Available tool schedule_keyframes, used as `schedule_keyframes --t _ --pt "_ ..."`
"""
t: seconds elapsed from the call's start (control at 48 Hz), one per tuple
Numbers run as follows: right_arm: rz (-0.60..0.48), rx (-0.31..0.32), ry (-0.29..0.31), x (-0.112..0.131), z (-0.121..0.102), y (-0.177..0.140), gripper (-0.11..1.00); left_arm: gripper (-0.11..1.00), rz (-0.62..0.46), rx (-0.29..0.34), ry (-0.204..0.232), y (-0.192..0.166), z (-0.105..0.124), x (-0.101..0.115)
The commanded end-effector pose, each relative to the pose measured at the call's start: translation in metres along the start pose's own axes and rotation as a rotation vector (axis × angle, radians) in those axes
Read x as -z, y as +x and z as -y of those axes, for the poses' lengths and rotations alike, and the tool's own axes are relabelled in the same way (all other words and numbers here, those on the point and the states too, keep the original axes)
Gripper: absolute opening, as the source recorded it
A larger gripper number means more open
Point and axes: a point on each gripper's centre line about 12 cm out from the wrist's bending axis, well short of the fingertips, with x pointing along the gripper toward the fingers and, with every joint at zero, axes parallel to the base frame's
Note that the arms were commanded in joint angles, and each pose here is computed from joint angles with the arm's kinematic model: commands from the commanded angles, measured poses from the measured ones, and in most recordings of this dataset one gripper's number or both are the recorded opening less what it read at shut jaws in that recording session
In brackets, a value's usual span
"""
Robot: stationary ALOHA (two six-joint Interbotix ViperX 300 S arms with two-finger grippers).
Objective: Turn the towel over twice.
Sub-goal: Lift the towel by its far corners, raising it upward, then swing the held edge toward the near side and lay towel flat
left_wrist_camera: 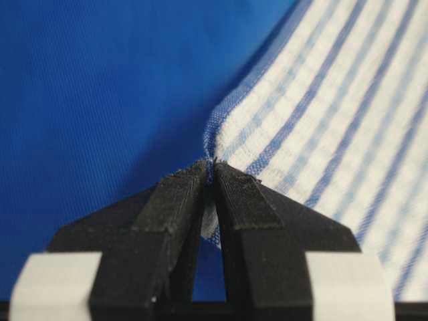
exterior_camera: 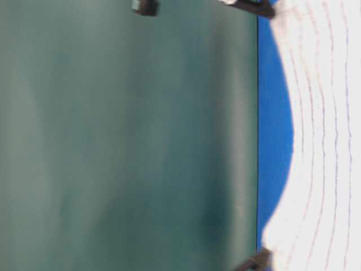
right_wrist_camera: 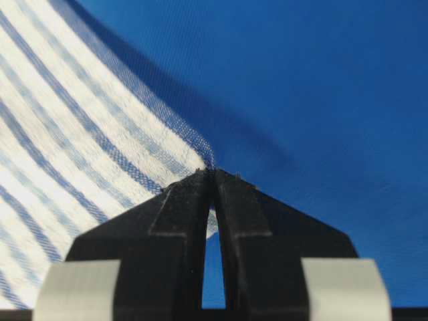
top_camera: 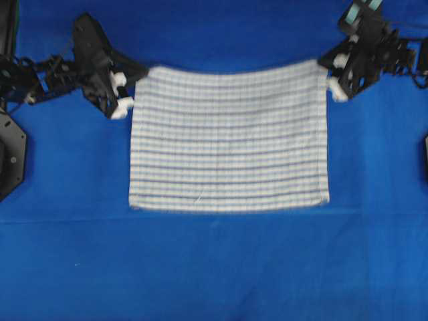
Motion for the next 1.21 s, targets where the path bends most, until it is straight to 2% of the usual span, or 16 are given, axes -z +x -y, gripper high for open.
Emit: schedule_keyframes --t 0.0,0.146,0.334,0.479,0.605,0.792,0.896,0.959,1.188 --pt "0.1 0.008 0.008 -0.023 0.004 -0.018 0.05 0.04 0.1 -0.016 0.0 -0.008 -0.006 -0.029" --pt "0.198 0.071 0.035 -0.046 0.02 -0.049 0.05 0.04 0.205 -0.048 0.051 -0.022 -0.014 -0.059" --pt "0.308 0.133 0.004 -0.073 0.025 -0.091 0.05 0.04 0.342 -0.097 0.128 -0.046 -0.023 -0.101" --pt "0.394 0.158 -0.003 -0.09 0.025 -0.122 0.05 0.04 0.415 -0.116 0.165 -0.063 -0.024 -0.124" --pt "0.458 0.171 -0.002 -0.099 0.024 -0.145 0.05 0.04 0.448 -0.117 0.169 -0.073 -0.023 -0.133" --pt "0.529 0.158 -0.01 -0.105 0.018 -0.166 0.05 0.04 0.498 -0.116 0.179 -0.086 -0.02 -0.142" --pt "0.541 0.146 -0.015 -0.106 0.015 -0.17 0.05 0.04 0.512 -0.11 0.185 -0.092 -0.018 -0.146" --pt "0.54 0.14 -0.016 -0.106 0.013 -0.169 0.05 0.04 0.499 -0.111 0.199 -0.094 -0.017 -0.147" --pt "0.529 0.114 -0.016 -0.105 0.007 -0.166 0.05 0.04 0.443 -0.104 0.201 -0.097 -0.017 -0.144"
